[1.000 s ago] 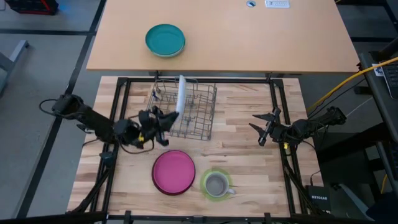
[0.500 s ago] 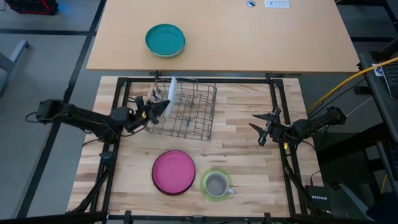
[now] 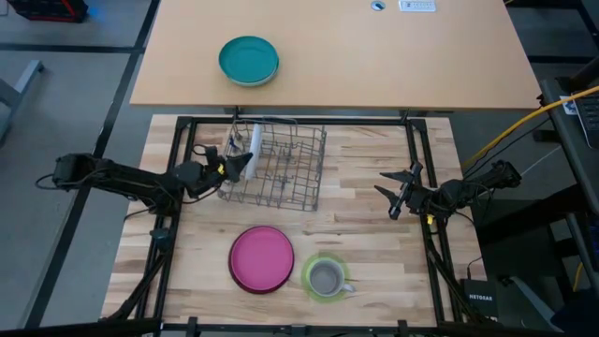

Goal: Sort dishes
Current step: Put the white plate in the dish rack

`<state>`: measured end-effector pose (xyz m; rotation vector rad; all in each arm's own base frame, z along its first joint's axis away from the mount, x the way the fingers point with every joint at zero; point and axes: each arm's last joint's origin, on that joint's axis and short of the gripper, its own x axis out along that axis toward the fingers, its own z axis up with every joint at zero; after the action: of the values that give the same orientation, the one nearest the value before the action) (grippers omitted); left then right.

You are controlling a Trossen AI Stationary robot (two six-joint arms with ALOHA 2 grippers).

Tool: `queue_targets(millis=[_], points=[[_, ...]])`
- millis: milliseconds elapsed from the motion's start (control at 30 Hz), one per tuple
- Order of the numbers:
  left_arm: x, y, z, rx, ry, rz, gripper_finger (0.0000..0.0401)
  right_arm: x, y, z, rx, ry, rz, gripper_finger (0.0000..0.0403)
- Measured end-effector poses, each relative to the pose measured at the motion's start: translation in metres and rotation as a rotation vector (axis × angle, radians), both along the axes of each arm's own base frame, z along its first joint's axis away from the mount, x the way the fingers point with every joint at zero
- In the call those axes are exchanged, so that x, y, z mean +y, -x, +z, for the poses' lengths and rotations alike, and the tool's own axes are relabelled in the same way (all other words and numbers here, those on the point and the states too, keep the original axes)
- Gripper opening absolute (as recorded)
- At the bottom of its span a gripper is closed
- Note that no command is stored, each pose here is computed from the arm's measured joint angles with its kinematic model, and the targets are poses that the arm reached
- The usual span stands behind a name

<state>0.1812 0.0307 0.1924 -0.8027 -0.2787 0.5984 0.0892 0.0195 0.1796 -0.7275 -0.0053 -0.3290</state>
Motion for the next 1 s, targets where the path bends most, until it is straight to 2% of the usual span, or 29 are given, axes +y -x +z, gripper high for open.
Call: queue_targets(millis=[333, 633, 833, 1000], points=[[-0.0001, 0.0001, -0.0037, 0.063, -0.025, 0.001, 0.0006, 0.0000, 0.0000, 0.0001, 0.000, 0.000, 0.000, 0.0198], [-0.0002, 0.0000, -0.0046, 0.177, -0.166, -0.003, 0.0016, 0.0000, 0.0000, 0.0001, 0.000, 0.000, 0.000, 0.0198], [-0.0004, 0.0000, -0.0070, 0.292, -0.294, -0.012, 0.0048, 0.0000, 0.0000, 0.0000, 0.000, 0.000, 0.000, 0.0198], [-0.0002, 0.0004, -0.0090, 0.363, -0.356, -0.010, 0.0078, 0.0000, 0.0000, 0.0001, 0.000, 0.000, 0.000, 0.0198]])
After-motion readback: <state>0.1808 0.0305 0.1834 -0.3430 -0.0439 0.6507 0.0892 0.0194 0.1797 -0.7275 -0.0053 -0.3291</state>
